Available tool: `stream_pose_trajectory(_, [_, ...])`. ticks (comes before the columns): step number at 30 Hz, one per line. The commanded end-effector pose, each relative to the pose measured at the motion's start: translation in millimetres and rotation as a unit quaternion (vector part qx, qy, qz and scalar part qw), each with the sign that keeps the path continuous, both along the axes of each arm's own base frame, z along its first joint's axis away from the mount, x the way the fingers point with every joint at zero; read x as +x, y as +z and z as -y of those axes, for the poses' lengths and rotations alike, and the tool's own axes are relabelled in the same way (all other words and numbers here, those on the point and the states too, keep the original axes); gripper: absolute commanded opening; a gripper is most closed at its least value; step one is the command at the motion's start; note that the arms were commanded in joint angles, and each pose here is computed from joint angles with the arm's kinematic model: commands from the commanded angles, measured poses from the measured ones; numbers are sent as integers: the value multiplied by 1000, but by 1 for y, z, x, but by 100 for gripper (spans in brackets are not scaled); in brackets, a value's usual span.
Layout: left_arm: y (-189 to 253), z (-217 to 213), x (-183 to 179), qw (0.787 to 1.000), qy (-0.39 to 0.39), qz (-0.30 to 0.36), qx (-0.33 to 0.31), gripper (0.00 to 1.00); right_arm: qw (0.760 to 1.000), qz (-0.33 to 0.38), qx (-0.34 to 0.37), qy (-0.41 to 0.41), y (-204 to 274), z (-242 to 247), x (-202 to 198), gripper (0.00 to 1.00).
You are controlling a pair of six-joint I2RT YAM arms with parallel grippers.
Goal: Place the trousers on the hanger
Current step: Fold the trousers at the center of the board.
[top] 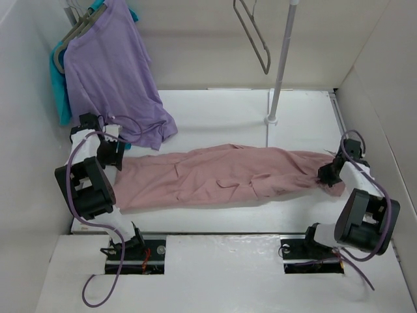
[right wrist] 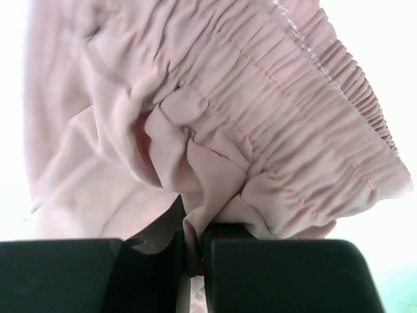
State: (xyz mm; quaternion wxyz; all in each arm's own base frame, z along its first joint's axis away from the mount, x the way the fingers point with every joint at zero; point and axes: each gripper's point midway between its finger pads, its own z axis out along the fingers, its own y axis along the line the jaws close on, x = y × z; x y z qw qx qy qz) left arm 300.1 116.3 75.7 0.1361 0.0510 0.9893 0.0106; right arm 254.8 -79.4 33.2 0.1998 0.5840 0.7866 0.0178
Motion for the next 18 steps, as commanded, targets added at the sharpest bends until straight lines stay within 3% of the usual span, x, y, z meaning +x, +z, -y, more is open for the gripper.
stream_pose_trajectory(1, [13, 6, -13, 1000, -15, -8, -11, 62, 990, 64, -123, -14, 67, 46, 30, 0])
stream_pose_trajectory(6, [10, 14, -13, 999, -24, -10, -22, 62, 977, 95, -189, -5, 124, 64, 33, 0])
stream_pose_trajectory(10, [-3, 50, -13, 997, -66, -27, -40, 62, 961, 115, -252, -7, 174, 71, 30, 0])
stream_pose_trajectory(14, [-12, 83, -9, 993, -98, -32, -59, 62, 932, 129, -339, -14, 232, 60, 29, 0])
stream_pose_trajectory(18, [-28, 115, -15, 985, -134, -61, -88, 63, 904, 143, -401, 26, 274, 19, 33, 0])
